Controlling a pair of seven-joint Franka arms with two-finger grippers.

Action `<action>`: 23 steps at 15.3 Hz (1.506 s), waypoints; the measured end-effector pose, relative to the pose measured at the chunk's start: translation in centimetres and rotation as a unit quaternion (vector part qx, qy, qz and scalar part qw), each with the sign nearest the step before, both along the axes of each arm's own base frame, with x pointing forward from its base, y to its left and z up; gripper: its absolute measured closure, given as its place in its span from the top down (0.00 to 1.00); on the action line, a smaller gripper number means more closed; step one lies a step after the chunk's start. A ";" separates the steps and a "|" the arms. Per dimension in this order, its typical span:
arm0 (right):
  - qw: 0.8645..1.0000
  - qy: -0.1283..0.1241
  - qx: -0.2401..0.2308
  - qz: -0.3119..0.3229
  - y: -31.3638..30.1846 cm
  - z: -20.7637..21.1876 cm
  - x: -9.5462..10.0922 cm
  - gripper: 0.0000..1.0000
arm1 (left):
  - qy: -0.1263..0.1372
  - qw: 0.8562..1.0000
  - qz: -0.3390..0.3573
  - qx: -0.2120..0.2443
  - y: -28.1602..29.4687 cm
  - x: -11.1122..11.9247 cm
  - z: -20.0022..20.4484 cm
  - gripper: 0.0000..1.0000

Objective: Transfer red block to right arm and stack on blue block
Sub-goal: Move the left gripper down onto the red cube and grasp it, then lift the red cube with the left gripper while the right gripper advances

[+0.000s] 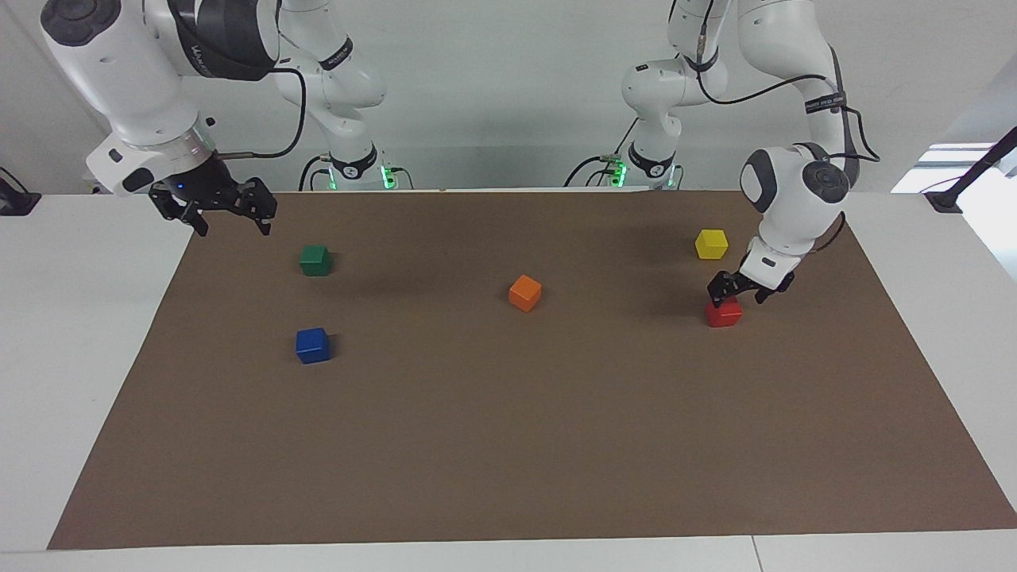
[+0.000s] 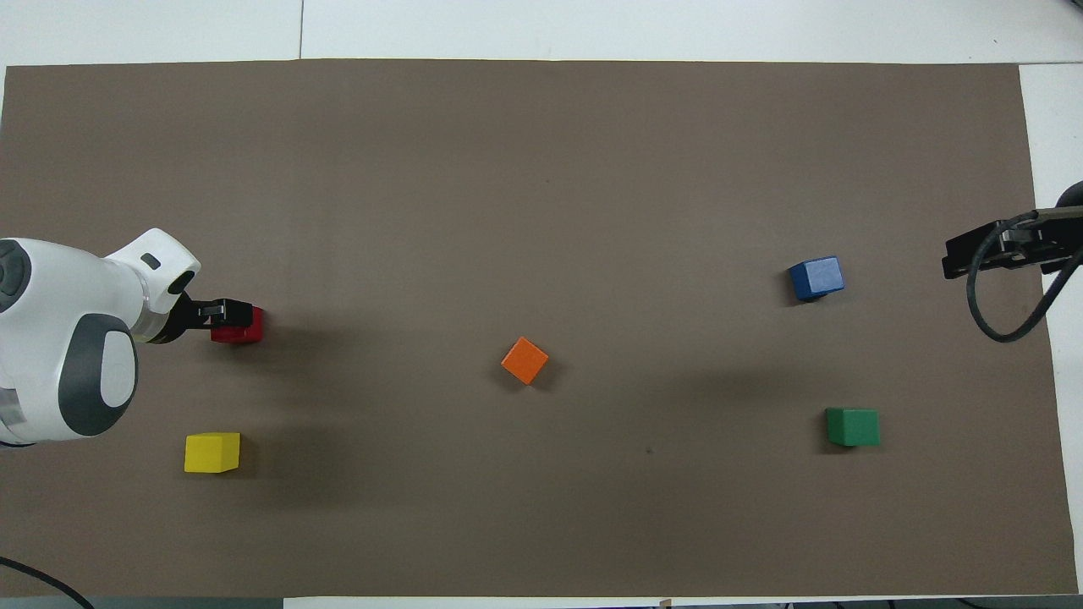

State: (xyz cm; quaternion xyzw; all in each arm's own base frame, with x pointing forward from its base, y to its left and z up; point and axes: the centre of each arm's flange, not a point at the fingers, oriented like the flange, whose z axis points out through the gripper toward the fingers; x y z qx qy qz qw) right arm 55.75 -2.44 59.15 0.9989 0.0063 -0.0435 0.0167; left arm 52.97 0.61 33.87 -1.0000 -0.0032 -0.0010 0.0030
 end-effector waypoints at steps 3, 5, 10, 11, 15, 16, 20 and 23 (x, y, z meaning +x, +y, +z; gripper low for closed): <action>1.000 -0.005 0.000 0.001 0.1 -0.7 0.2 1.00 | 0.000 1.000 0.003 0.000 -0.2 -0.2 -0.7 1.00; 1.000 -0.004 0.000 0.002 0.1 -1.3 0.3 1.00 | 0.001 1.000 0.009 -0.001 -0.9 -0.1 -1.2 1.00; 1.000 -0.011 0.009 0.001 0.4 -3.4 0.6 1.00 | 0.006 1.000 0.009 -0.001 -1.6 0.0 -2.4 1.00; 1.000 -0.013 0.011 0.001 0.5 -4.0 0.7 1.00 | 0.004 1.000 0.009 -0.001 -1.5 0.0 -2.5 1.00; 0.998 -0.011 0.060 -0.008 1.5 -6.6 0.8 1.00 | 0.007 1.000 0.009 -0.002 -1.5 0.0 -3.0 1.00; 0.997 -0.010 0.072 -0.011 1.8 -7.2 0.8 1.00 | 0.008 1.000 0.009 -0.002 -1.5 0.0 -3.3 1.00; 0.992 -0.021 0.127 -0.001 3.5 -8.8 0.9 1.00 | 0.015 1.000 0.012 -0.002 -1.5 -0.1 -4.2 0.81; 0.977 -0.027 0.213 -0.019 4.8 -9.8 1.0 1.00 | 0.027 0.999 0.022 -0.001 -1.4 0.3 -3.5 0.55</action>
